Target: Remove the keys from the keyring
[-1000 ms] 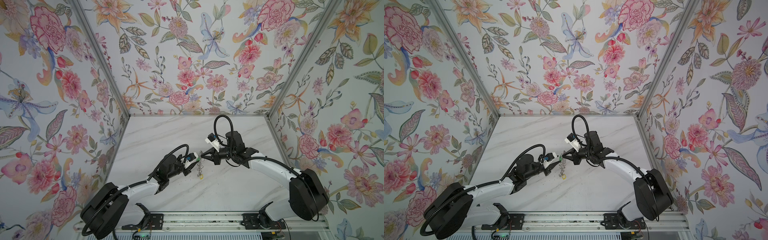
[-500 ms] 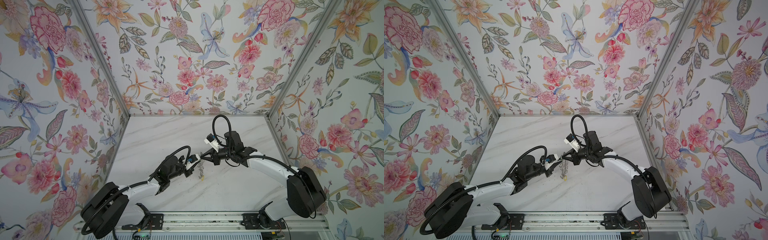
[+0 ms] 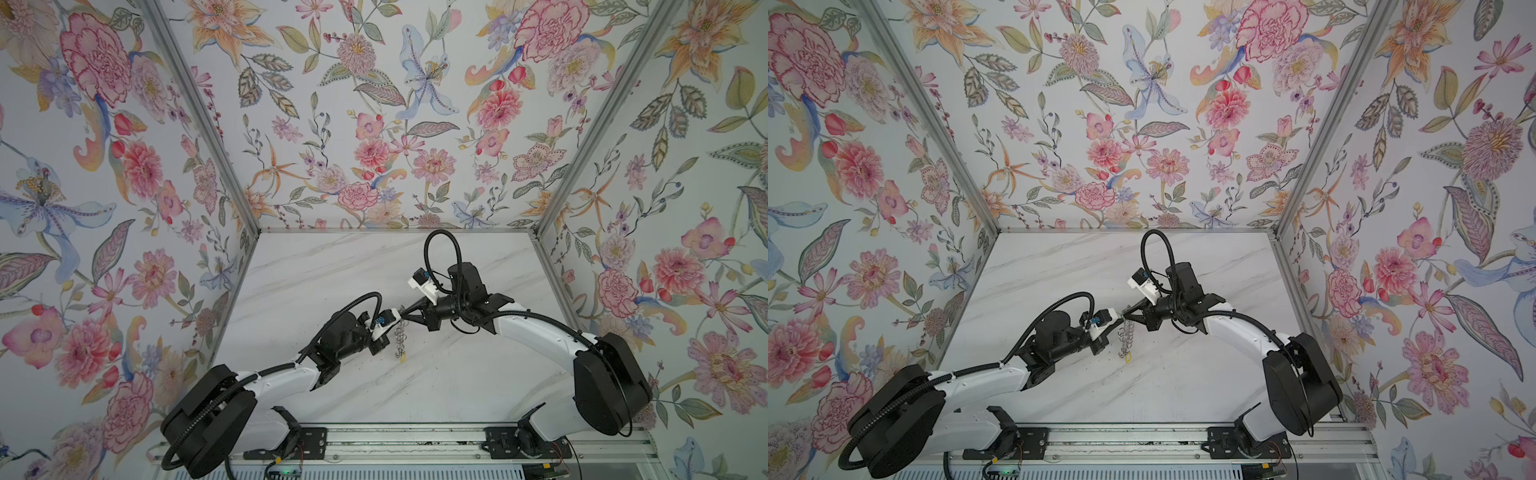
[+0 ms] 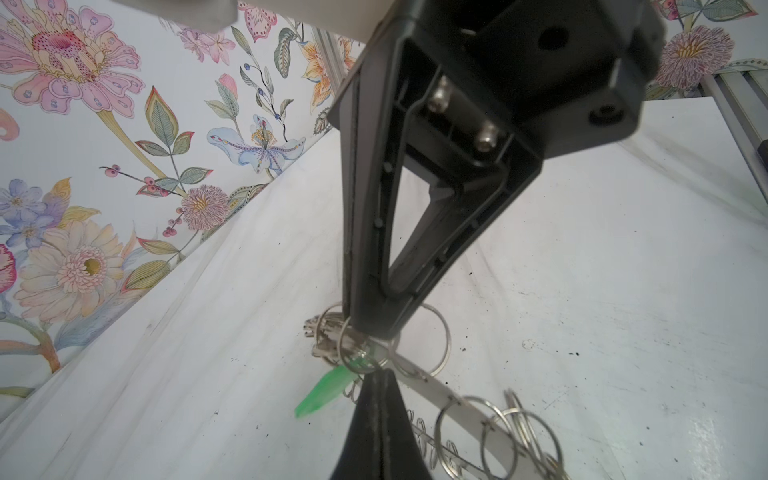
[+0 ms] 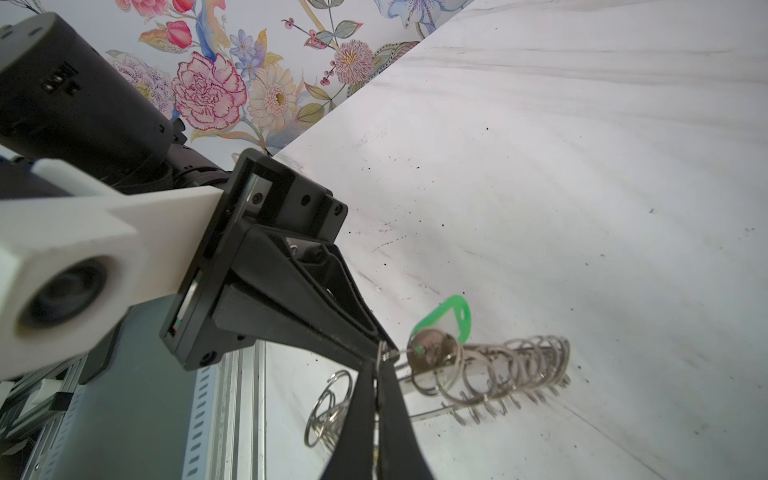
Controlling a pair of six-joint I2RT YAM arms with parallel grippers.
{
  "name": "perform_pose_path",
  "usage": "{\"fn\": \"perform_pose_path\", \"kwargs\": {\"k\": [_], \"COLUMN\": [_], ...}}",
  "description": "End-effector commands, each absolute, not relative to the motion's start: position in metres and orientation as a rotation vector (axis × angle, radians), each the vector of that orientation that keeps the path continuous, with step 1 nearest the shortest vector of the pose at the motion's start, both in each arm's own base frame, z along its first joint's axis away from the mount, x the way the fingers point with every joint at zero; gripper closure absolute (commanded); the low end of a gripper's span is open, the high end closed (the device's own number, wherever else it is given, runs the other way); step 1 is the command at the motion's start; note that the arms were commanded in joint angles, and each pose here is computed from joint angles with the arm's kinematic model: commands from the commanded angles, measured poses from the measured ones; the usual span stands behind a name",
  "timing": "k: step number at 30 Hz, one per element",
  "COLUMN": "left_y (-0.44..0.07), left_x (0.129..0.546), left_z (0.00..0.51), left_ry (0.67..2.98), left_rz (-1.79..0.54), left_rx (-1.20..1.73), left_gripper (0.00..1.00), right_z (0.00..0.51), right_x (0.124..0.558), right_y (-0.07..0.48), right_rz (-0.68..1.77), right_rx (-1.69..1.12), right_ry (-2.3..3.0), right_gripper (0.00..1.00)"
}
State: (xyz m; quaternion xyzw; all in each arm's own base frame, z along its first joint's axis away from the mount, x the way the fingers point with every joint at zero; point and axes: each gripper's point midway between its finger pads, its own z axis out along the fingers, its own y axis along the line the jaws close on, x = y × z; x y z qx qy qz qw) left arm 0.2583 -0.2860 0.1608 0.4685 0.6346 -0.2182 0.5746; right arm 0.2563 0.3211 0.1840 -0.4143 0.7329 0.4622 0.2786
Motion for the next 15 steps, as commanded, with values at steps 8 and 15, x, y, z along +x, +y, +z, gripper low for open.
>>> {"fn": "perform_pose_path", "kwargs": {"k": [8, 15], "left_y": [-0.2776, -0.2834], "left_x": [0.2566, 0.2559], "left_z": [0.1833, 0.1779], "left_ry": [1.409, 1.419], "left_rz": [-0.454, -0.473], "left_rx": [1.043, 1.071], "left_gripper": [1.0, 1.0], "right_z": [0.1813, 0.1851], "right_x": [0.2551, 0.2564], "right_y": [0.3231, 0.3252], "right_rz": [1.258, 1.264], "right_rx": [-1.154, -1.154], "right_ry": [1.97, 1.955], "right_gripper": [1.0, 1.0]}}
